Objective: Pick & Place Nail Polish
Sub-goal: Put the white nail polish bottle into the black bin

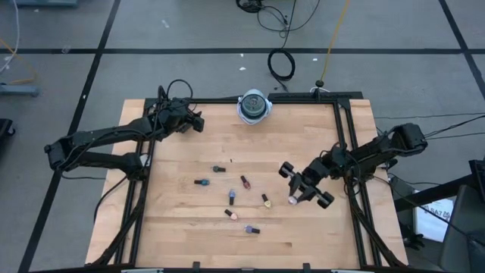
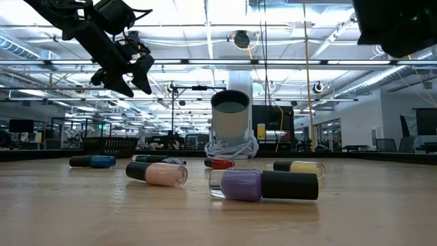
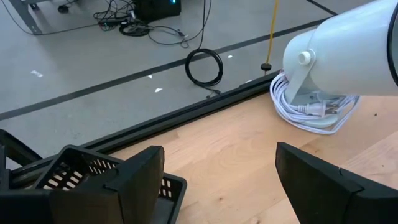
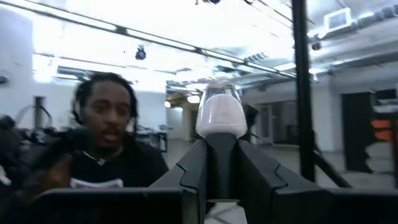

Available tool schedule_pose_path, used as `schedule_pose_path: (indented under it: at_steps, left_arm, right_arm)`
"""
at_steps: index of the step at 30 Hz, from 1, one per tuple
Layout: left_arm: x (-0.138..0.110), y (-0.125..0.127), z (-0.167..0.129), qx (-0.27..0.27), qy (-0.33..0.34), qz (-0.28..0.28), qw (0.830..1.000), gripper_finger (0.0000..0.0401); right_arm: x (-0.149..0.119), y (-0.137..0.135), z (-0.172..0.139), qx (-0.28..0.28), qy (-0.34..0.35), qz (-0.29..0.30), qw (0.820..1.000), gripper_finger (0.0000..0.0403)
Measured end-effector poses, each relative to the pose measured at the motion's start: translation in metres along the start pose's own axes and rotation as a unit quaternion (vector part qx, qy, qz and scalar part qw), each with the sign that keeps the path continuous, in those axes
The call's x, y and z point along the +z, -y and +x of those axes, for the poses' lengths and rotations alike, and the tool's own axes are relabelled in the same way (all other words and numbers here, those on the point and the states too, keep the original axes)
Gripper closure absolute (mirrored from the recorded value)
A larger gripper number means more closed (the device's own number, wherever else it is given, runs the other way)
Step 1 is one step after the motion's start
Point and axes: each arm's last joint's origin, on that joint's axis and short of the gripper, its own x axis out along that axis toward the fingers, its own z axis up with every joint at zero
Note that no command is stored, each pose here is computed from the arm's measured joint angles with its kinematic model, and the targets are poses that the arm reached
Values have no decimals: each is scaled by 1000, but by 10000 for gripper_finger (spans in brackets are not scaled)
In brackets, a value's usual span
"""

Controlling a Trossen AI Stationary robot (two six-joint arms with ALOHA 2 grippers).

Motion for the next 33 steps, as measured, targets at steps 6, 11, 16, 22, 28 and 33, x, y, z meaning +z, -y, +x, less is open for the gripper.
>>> schedule_pose_path:
  at_steps: [6, 11, 16, 22, 28, 33]
  left_arm:
    - [0, 0, 0, 0, 0, -1, 1000, 94]
    - [0, 0, 0, 0, 0, -1, 1000, 99]
    - [0, 0, 0, 0, 0, -1, 1000, 107]
    - [-2, -1, 0, 2, -8, 1, 1000, 103]
    - [-6, -2, 0, 7, -29, -5, 1000, 100]
    - [-19, -1, 4, -36, -114, -13, 993, 100]
  right_arm:
    - [6, -8, 16, 42, 13, 19, 999, 348]
    - [5, -8, 17, 43, 9, 10, 999, 352]
    - [-11, 6, 11, -4, -73, 11, 997, 352]
    - [-42, 31, -15, -141, -230, 83, 959, 352]
    - [-65, 41, -43, -288, -364, 91, 881, 352]
    - [-69, 43, -53, -356, -409, 50, 839, 352]
